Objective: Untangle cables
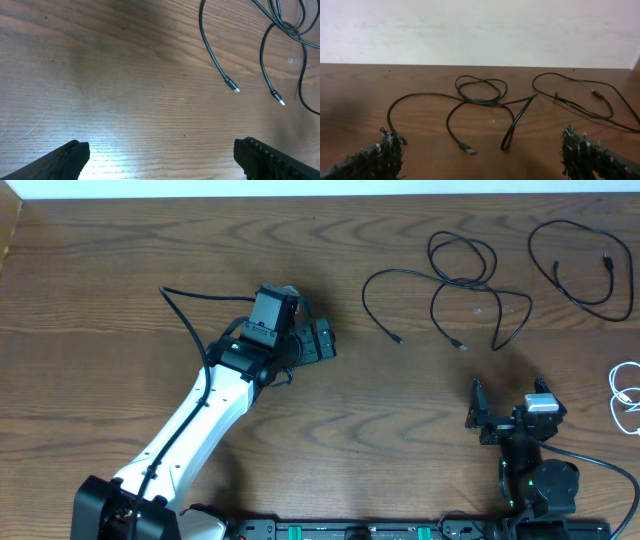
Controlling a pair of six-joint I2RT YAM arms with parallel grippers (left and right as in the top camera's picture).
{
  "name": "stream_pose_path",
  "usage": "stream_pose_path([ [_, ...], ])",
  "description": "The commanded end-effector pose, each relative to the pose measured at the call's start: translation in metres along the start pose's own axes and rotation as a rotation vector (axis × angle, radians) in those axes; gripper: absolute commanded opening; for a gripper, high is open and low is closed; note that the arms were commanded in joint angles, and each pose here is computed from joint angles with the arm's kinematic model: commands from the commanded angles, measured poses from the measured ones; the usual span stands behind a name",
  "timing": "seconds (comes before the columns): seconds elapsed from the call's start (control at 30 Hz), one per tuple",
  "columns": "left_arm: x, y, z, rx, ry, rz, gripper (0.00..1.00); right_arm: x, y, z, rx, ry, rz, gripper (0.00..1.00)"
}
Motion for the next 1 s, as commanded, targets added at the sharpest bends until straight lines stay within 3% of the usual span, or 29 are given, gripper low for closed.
stream_pose_path([
  [0.0, 0.001, 0.001, 0.002, 0.013, -0.002, -0.002, 0.99, 0.0, 0.0, 0.001, 0.01, -0.016, -0.001, 0.99],
  [0.2, 0.001, 0.0, 0.002, 0.023, 0.021, -0.008, 0.99, 0.0, 0.0, 0.001, 0.01, -0.015, -0.001, 0.99],
  [0.33, -0.008, -0.008, 0.013, 0.124, 0.249, 0.035, 0.99, 0.0, 0.0, 0.001, 0.011, -0.015, -0.001, 0.99],
  [0.43, -0.015, -0.02, 0.014, 0.123, 0.313, 0.039, 0.99, 0.0, 0.0, 0.001, 0.011, -0.015, -0.001, 0.99],
  [0.73, -0.031, -0.057, 0.025, 0.013, 0.509, -0.347, 1.0, 0.0, 0.0, 0.001, 0.011, -0.015, -0.001, 0.99],
  [0.97, -0.058, -0.076, 0.061, 0.003, 0.469, -0.499, 0.99, 0.0, 0.0, 0.001, 0.011, -0.015, -0.001, 0.99],
])
Point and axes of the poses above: each gripper's point midway between its finger pads, its own y axis out along the fingers, its own z axis along the line the jaws close on, x = y × z, the point moved 10 cm from there along -y, back along the fingers, and after that the axes turned 1 degree about -y, right-handed, at the moved point
